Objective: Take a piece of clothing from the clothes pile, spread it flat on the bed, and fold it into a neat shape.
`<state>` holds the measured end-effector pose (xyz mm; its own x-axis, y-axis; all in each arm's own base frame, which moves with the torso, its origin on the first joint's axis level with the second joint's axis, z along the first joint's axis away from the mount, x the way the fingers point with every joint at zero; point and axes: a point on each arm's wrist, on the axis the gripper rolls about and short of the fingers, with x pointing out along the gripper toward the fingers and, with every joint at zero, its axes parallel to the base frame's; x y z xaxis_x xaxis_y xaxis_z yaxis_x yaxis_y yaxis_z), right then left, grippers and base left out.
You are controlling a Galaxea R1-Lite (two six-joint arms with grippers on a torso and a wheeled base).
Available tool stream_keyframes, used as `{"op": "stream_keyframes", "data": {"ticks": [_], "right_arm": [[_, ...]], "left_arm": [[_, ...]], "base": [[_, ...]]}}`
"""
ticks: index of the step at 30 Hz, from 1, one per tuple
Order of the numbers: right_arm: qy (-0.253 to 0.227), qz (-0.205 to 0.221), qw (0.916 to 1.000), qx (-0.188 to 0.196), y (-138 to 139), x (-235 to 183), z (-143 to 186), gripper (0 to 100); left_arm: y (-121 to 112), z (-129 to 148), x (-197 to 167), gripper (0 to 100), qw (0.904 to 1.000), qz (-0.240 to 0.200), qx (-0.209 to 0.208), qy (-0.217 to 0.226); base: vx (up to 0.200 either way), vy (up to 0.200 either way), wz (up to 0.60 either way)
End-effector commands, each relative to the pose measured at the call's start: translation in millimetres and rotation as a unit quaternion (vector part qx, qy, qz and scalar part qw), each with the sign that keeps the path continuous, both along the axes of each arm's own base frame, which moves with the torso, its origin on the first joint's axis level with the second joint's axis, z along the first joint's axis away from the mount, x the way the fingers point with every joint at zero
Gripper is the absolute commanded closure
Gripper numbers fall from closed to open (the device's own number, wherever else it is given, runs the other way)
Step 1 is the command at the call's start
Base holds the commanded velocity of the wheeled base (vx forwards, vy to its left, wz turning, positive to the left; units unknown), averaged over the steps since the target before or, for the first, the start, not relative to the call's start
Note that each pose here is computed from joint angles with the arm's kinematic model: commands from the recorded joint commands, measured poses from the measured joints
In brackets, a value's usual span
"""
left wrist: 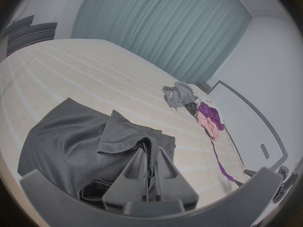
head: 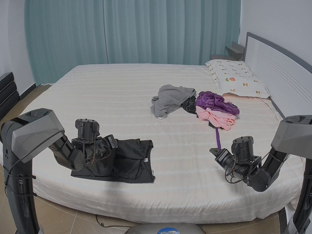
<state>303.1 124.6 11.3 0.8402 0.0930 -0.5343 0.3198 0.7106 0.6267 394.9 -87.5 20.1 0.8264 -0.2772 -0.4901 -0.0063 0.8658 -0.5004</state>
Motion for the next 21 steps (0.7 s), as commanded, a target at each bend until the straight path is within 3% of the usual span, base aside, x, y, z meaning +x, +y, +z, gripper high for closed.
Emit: {"op": "stream_keyframes", "data": {"ticks": [1, 10, 18, 19, 21], "right_arm": [[0.002, 0.006, 1.0000, -0.001, 4, -1, -2, 0], [0.004, -0.002, 1.0000, -0.002, -1, 0, -3, 0], [0.003, 0.030, 0.9991, -0.031, 11, -5, -5, 0], [0.003, 0.030, 0.9991, -0.031, 11, -5, -5, 0], [0.001, 0.024, 0.9993, -0.030, 8, -2, -5, 0]], "left_arm": [[-8, -2, 4, 100, 1.0000, -0.008, 0.000, -0.004], [-19, -18, 12, 100, 0.9999, -0.007, -0.011, 0.006], [-31, -32, 12, 100, 0.9994, -0.008, -0.022, 0.023], [-31, -32, 12, 0, 0.9994, -0.008, -0.022, 0.023], [-38, -33, 11, 0, 0.9993, -0.016, -0.024, 0.023]], "base": [[0.000, -0.200, 0.00], [0.000, 0.000, 0.00], [0.000, 0.000, 0.00], [0.000, 0.000, 0.00], [0.000, 0.000, 0.00]]}}
